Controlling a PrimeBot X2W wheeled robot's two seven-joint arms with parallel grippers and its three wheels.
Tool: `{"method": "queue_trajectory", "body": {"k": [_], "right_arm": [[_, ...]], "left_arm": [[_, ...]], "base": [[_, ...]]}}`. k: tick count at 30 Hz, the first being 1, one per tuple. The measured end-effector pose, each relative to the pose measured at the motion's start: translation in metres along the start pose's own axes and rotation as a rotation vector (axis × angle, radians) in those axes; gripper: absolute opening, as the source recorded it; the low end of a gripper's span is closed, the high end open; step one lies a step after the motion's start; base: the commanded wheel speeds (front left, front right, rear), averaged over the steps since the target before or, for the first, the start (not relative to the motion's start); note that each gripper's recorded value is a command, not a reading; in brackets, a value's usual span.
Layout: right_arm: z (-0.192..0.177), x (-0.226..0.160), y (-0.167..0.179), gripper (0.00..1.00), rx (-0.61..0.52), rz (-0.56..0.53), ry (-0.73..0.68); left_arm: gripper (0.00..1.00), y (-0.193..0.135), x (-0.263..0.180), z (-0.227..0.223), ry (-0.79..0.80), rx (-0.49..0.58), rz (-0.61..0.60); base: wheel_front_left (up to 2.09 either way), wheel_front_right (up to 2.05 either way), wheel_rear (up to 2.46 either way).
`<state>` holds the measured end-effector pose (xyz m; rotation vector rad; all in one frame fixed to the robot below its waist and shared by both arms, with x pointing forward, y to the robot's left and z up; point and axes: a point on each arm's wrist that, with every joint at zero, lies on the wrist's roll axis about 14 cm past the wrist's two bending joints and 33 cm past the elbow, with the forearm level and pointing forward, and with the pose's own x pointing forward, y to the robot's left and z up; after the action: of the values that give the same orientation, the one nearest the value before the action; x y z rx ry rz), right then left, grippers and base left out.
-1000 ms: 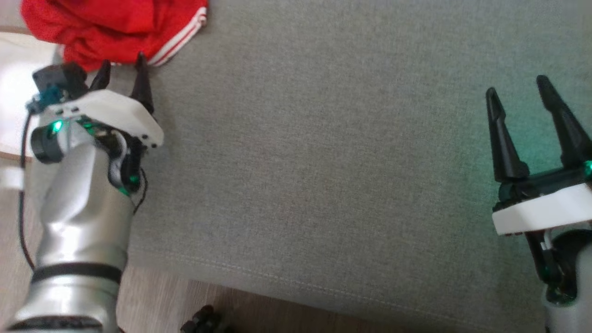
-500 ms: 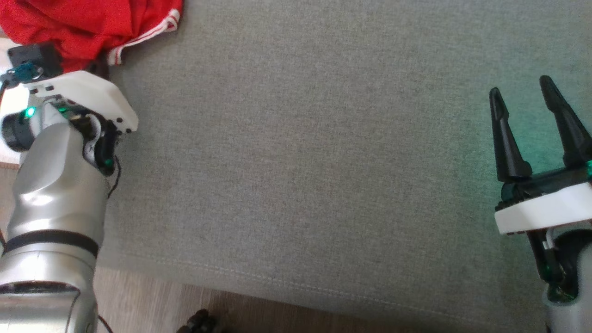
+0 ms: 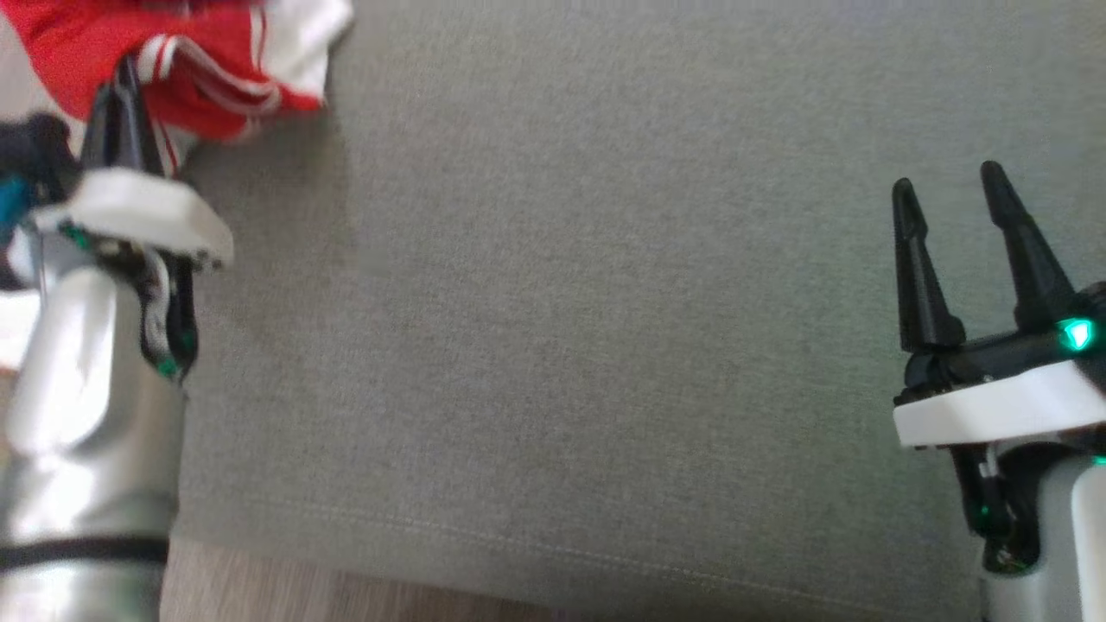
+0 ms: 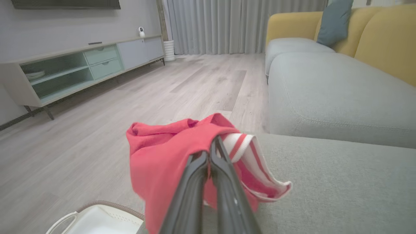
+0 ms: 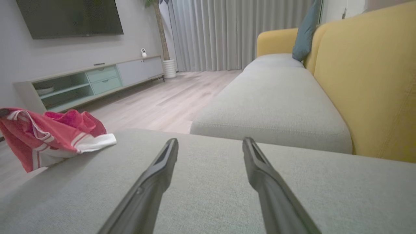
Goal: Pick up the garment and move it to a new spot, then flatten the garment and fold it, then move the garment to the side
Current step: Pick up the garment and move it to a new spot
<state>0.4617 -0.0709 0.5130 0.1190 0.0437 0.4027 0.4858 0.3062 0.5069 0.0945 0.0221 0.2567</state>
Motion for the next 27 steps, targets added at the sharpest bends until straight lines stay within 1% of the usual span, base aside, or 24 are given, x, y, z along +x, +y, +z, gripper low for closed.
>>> {"method": "queue_trajectory", "body": {"k": [4,6,10,11,13,19,22,27], "right_arm": [[0.013,-0.012,-0.001,1.00,0.004,-0.022,-0.034],[0.015,-0.021,-0.004,1.00,0.006,-0.041,-0.037],[0.015,-0.036,-0.012,1.00,0.014,-0.080,-0.036],[0.017,-0.042,-0.017,1.00,0.019,-0.099,-0.045],[0.019,-0.049,-0.023,1.00,0.023,-0.123,-0.054],[0.019,-0.072,-0.044,1.00,0.041,-0.211,-0.069],[0.018,-0.088,-0.060,1.00,0.044,-0.277,-0.073],[0.017,-0.117,-0.090,1.00,0.069,-0.397,-0.096]], "left_arm": [[0.00,-0.018,-0.026,0.016,-0.080,-0.005,-0.052],[0.00,-0.034,-0.036,0.030,-0.123,-0.013,-0.094],[0.00,-0.078,-0.053,0.066,-0.207,-0.041,-0.216],[0.00,-0.102,-0.061,0.079,-0.232,-0.066,-0.284],[0.00,-0.129,-0.070,0.086,-0.242,-0.091,-0.363],[0.00,-0.221,-0.094,0.088,-0.208,-0.155,-0.638],[0.00,-0.274,-0.110,0.092,-0.204,-0.189,-0.797],[0.00,-0.352,-0.143,0.119,-0.264,-0.250,-1.055]], "base": [[0.00,0.00,0.00],[0.00,0.00,0.00],[0.00,0.00,0.00],[0.00,0.00,0.00],[0.00,0.00,0.00],[0.00,0.00,0.00],[0.00,0.00,0.00],[0.00,0.00,0.00]]}}
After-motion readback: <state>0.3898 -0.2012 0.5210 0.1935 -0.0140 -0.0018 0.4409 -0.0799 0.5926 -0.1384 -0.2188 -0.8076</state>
